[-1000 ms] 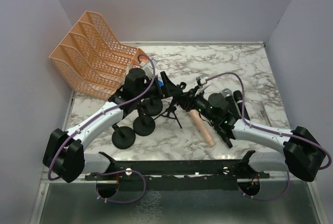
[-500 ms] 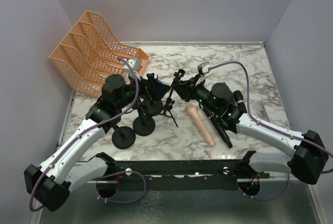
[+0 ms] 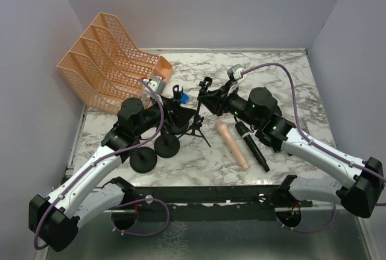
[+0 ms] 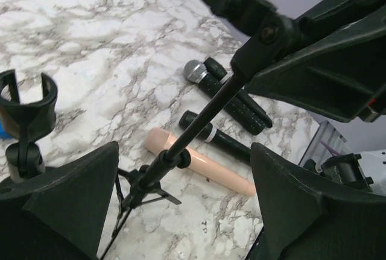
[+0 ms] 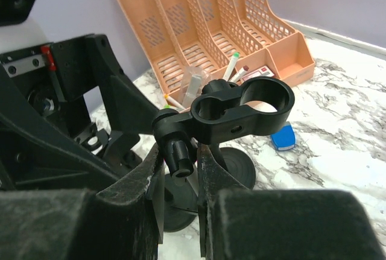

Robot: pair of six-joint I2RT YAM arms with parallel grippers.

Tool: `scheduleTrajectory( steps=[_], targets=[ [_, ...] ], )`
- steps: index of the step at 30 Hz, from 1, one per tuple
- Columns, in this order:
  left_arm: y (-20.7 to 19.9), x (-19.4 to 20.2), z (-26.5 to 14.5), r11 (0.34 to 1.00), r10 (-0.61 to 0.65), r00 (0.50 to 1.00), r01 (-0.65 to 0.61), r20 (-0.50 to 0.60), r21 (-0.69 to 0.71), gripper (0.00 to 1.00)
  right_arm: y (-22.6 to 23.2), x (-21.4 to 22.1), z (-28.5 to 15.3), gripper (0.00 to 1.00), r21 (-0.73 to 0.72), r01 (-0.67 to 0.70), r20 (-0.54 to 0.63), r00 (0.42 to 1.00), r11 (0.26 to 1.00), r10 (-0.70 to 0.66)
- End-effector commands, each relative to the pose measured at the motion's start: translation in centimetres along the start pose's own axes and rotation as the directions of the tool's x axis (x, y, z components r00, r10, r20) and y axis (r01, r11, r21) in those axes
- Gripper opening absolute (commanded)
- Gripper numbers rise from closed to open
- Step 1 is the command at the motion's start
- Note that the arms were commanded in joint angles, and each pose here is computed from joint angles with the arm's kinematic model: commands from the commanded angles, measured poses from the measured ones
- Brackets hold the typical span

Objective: Attach the microphones to the stand

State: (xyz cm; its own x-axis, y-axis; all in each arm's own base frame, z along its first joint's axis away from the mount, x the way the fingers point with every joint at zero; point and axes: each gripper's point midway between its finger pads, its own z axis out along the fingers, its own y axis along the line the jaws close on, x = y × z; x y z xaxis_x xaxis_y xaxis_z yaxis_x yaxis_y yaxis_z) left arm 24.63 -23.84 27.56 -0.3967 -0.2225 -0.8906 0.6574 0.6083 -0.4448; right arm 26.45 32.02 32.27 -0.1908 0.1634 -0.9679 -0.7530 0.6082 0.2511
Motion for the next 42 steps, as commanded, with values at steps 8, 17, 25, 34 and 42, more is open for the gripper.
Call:
scheduleTrajectory(
  steps=[8, 17, 25, 34, 42],
  targets=[
    [-4.0, -0.9, 1.3, 0.936, 0.201, 0.976, -0.217, 0.088, 0.276, 0.73, 2.5, -2.0, -1.6, 0.10, -0.109, -0.018, 0.017, 1.000, 0.994, 0.020],
    [-4.9, 0.5, 3.4, 0.911, 0.211, 0.976, -0.214, 0.047, 0.352, 0.66, 3.6, -1.8, -2.4, 0.10, -0.167, -0.022, 0.009, 1.000, 0.986, 0.024],
    [-5.6, 0.6, 3.7, 0.891, 0.259, 0.962, -0.273, 0.088, 0.363, 0.19, 3.1, -1.0, -2.7, 0.11, -0.144, -0.039, -0.003, 0.999, 0.989, 0.039],
    [-4.2, -0.1, 4.4, 0.930, 0.225, 0.968, -0.248, 0.114, 0.272, 0.00, 1.5, 0.9, -4.6, 0.62, -0.083, -0.023, 0.016, 1.000, 0.996, 0.024],
    [-3.9, -0.3, 4.8, 0.942, 0.194, 0.974, -0.219, 0.118, 0.254, 0.00, 1.4, 5.7, -7.3, 0.67, -0.155, 0.091, -0.020, 0.995, 0.984, -0.095]
  ],
)
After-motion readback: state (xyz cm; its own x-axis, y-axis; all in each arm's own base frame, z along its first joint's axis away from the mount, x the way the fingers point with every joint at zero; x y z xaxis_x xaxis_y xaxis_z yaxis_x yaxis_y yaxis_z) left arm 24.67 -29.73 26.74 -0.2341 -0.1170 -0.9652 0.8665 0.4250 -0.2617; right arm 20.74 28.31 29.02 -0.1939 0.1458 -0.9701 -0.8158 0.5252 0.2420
